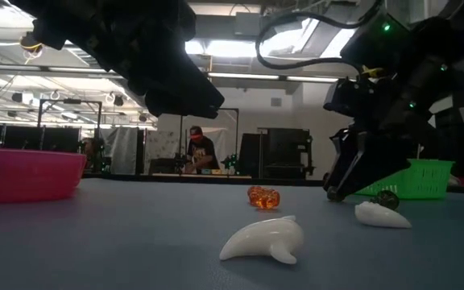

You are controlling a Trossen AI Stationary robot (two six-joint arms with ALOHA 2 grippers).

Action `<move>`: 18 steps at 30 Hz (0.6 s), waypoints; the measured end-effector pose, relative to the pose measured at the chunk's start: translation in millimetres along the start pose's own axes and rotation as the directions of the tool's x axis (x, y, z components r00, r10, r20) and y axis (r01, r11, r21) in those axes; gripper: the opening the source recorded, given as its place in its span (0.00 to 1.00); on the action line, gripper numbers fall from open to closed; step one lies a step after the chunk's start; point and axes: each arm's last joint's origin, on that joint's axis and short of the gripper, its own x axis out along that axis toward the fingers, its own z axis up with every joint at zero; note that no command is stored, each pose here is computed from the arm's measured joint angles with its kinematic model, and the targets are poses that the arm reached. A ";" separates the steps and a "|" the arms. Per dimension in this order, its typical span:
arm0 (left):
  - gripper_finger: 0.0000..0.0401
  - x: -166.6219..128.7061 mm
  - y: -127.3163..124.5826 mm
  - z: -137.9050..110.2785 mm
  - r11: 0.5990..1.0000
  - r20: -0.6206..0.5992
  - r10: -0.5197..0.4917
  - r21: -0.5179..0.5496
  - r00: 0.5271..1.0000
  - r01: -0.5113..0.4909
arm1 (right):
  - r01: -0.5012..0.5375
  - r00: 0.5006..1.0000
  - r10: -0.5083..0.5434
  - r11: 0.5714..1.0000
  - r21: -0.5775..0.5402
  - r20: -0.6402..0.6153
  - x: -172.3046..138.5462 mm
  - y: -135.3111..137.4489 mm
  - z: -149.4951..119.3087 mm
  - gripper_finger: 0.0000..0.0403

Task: Sort Halloween decoration
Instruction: Put the black skull toy into the orange bowl

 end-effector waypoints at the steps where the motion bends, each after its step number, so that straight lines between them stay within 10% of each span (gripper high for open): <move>1: 0.48 0.0 0.0 0.0 1.000 0.000 0.000 0.000 1.000 0.000 | 0.000 1.000 0.000 1.000 -0.001 -0.005 1.0 0.0 -0.7 0.49; 18: 0.48 -0.1 -0.7 -0.5 1.000 -0.011 -0.023 0.001 1.000 0.023 | -0.016 1.000 0.016 1.000 -0.002 -0.025 9.4 1.2 -4.0 0.40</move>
